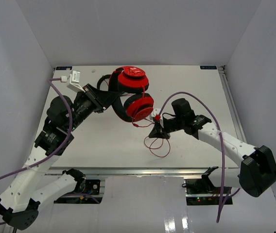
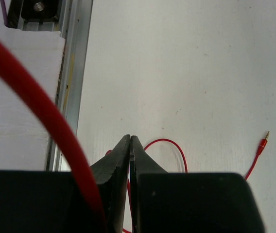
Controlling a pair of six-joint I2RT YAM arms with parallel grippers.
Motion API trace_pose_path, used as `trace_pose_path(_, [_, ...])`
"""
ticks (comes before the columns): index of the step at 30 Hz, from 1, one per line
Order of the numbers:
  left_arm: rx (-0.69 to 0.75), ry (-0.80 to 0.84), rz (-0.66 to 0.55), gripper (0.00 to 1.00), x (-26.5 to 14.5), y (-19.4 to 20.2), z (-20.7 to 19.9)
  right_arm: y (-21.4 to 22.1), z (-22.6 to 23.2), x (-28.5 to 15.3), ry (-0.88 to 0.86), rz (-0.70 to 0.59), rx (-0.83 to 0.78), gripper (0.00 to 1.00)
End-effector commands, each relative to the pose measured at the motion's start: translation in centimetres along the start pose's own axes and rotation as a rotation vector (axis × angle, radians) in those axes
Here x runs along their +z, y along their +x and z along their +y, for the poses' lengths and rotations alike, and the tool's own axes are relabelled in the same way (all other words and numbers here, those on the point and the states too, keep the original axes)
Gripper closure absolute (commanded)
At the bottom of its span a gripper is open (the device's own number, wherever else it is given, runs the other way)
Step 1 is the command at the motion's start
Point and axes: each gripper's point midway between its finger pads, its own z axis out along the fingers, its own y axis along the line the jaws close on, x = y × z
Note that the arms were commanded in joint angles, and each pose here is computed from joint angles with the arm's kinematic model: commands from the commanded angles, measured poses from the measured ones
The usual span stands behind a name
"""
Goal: Wrap the headphones
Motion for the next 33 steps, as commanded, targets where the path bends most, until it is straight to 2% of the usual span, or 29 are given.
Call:
trace_pose_path(1, [0.066, 0.131, 0.046, 1.00, -1.3, 0.1, -2.9, -1.1, -2.0, -0.8, 0.058, -0.004, -0.023, 0.92])
trace_pose_path(10, [0.141, 0.190, 0.117, 1.00, -2.1, 1.2, -3.7, -0.6, -3.7, -1.6, 0.117, 0.013, -0.001, 0.92])
trace_pose_path(20, [0.277, 0.305, 0.333, 1.00, -3.6, 6.0, -3.0, -1.1, -5.9, -2.4, 0.173, 0.017, 0.021, 0.92])
trace_pose_path(30, [0.400, 0.361, 0.438, 1.00, -5.0, 8.7, -1.4, -0.8, -7.5, -3.4, 0.211, 0.010, 0.064, 0.92])
trace_pose_path(33, [0.411, 0.366, 0.503, 1.00, -5.4, 10.2, -0.3, -1.2, -7.8, -3.6, 0.209, -0.003, 0.076, 0.92])
